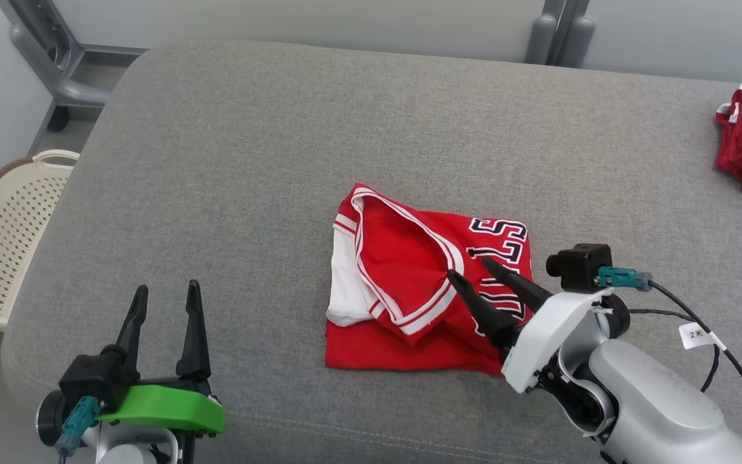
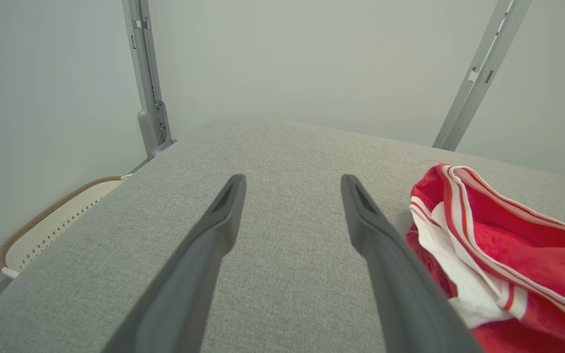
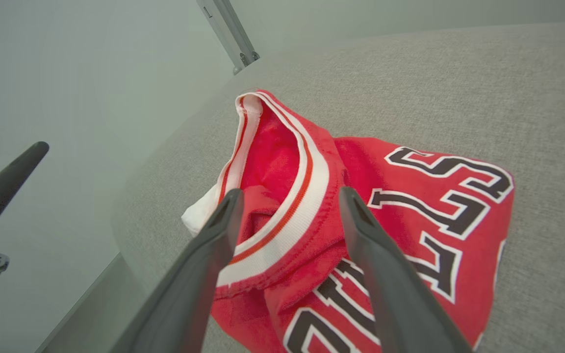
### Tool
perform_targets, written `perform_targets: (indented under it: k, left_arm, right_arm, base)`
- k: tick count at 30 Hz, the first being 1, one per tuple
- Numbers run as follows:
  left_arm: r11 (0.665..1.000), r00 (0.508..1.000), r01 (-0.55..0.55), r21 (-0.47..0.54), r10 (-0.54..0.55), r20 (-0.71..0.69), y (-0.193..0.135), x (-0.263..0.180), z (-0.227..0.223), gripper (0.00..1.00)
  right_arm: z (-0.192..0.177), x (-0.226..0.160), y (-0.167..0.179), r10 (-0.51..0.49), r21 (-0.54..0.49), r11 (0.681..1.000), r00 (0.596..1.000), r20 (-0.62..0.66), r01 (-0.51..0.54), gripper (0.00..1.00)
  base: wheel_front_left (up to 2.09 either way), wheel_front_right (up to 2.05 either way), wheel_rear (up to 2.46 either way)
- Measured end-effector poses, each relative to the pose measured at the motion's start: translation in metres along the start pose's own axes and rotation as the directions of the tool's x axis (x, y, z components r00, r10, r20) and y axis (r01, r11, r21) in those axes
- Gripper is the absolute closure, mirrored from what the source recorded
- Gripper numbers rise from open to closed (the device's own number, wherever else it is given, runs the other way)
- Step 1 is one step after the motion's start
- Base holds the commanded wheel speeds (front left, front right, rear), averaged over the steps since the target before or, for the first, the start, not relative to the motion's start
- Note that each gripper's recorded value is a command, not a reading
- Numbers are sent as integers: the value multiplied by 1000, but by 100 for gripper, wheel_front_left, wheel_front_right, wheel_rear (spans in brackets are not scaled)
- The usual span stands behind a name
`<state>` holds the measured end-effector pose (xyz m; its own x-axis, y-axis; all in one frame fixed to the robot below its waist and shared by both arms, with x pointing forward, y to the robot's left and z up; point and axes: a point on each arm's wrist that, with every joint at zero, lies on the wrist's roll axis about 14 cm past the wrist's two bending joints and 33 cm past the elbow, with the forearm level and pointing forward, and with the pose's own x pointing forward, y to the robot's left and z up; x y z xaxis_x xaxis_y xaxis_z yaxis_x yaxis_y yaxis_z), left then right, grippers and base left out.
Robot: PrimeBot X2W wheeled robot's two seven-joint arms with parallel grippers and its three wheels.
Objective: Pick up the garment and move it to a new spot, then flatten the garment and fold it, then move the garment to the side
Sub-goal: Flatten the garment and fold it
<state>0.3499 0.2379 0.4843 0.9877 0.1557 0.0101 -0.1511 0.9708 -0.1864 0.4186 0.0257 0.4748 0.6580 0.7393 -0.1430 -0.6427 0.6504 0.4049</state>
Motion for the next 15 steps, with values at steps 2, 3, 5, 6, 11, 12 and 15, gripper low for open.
perform_targets:
  k: [2,3,5,6,11,12,15]
  left_arm:
    - [1000,1000,0,1,0,1,0,0,0,0]
    - [1000,1000,0,1,0,1,0,-1,0,0]
    - [1000,1000,-1,1,1,3,0,-1,1,0]
    - [1000,1000,-2,2,2,2,1,-2,1,0]
    - [1000,1000,-17,3,17,1,6,-4,1,0]
    - [1000,1000,-20,3,20,1,6,-5,1,0]
    - [1000,1000,-21,3,21,1,7,-5,1,0]
  right_arm:
    - [-5,0,2,3,8,1000,1000,-22,-2,0]
    - [-7,0,3,2,11,1000,1000,-27,-2,0]
    - [-9,1,2,-6,18,1000,999,-36,6,0]
    - [-12,1,2,-8,20,1000,999,-45,9,0]
    - [-20,5,5,-8,38,999,997,-71,10,0]
    - [-22,5,6,-8,45,999,997,-76,11,0]
    - [-27,8,7,-14,58,998,996,-91,19,9]
  base:
    - [0,0,0]
    - [0,0,0]
    - [0,0,0]
    - [0,0,0]
    - [0,0,0]
    - [0,0,0]
    - [0,0,0]
